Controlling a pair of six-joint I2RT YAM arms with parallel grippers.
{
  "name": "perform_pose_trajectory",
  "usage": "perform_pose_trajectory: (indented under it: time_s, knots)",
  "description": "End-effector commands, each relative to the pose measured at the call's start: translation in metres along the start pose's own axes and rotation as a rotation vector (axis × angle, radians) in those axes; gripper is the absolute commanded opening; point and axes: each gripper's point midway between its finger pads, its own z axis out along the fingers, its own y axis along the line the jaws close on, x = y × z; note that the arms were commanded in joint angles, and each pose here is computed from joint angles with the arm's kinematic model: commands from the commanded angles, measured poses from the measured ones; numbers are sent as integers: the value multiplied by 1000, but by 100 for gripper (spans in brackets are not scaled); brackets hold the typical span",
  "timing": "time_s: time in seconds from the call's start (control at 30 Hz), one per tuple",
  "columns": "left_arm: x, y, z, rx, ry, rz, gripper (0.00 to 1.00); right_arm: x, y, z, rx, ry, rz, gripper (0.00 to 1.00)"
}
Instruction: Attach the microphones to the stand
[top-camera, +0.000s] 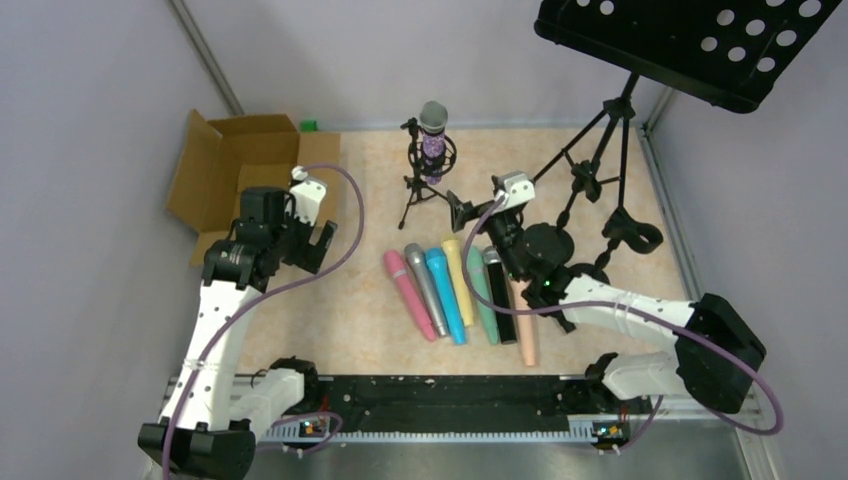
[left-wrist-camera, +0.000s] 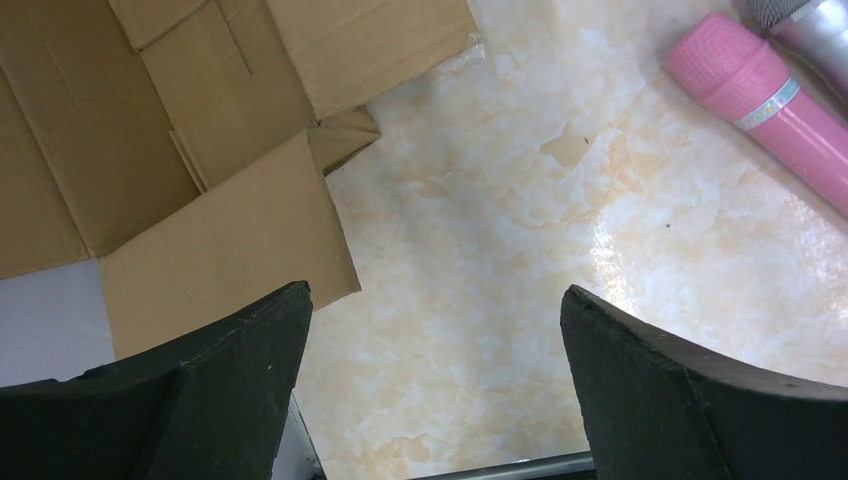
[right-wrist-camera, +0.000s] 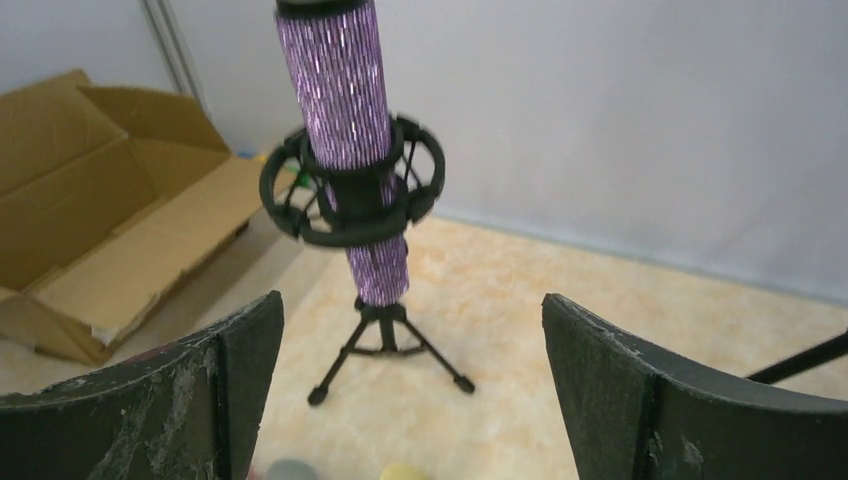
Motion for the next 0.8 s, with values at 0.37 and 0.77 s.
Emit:
perform_pose_trajectory:
  time_s: [0.37, 0.77]
  knots:
    - [-55, 13, 8, 16, -49, -120, 99, 134, 77, 29, -241, 214, 84, 60]
    - [-55, 18, 13, 7, -42, -121, 99, 216, 100, 83, -139, 284, 215, 66]
